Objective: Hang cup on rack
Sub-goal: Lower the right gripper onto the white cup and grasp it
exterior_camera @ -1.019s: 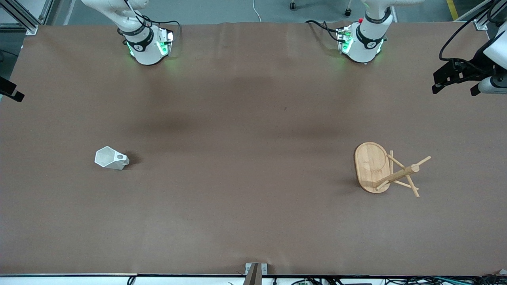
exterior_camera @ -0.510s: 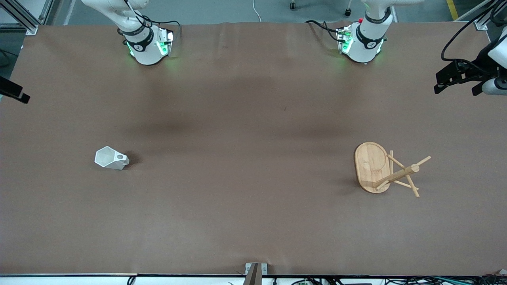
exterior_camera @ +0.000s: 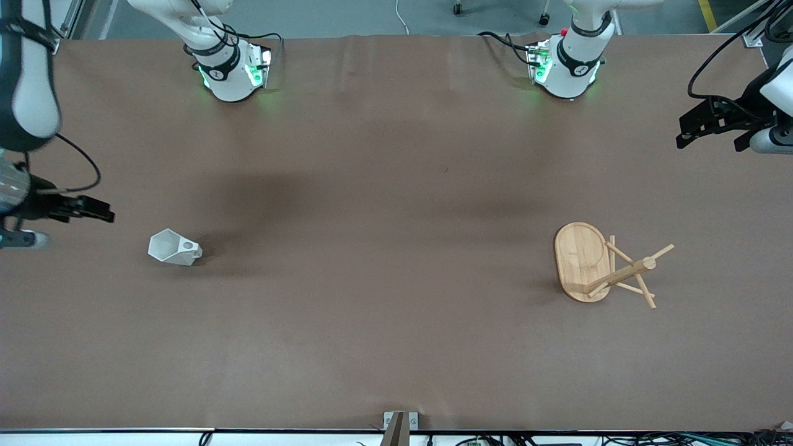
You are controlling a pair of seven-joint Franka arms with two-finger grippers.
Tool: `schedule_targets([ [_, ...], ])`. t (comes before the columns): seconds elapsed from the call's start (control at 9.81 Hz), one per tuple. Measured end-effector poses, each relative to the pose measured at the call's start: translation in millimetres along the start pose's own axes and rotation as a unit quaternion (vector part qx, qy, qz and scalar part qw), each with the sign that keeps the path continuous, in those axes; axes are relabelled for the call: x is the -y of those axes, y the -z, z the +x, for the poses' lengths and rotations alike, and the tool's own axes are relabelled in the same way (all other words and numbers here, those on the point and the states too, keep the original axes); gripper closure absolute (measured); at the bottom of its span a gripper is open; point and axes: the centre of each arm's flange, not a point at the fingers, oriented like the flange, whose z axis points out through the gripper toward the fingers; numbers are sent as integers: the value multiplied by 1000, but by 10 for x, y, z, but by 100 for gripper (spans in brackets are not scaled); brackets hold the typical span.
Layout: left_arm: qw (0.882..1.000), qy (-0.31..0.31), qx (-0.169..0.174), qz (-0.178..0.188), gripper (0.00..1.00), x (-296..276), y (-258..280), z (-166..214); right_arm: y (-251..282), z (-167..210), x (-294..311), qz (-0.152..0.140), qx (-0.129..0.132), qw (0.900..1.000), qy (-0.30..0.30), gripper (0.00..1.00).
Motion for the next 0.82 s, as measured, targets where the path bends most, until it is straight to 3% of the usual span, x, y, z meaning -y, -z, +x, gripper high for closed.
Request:
schedule_targets([
  [0.2, 1000, 1, 3, 0, 0, 11, -4, -6, -780, 9, -62, -12, -30, 999, 27, 0],
  [0.41, 1000, 7, 3, 0, 0, 74, -5, -8, -1380, -46, -53, -19, -42, 998, 38, 0],
  [0.61, 1000, 7, 10, -1, 0, 73, -16, -22, -1668, -61, -24, -22, -43, 998, 44, 2],
  [0.82, 1000, 6, 17, -1, 0, 68, -28, -37, -1820, -94, 1, -24, -50, 997, 48, 12],
])
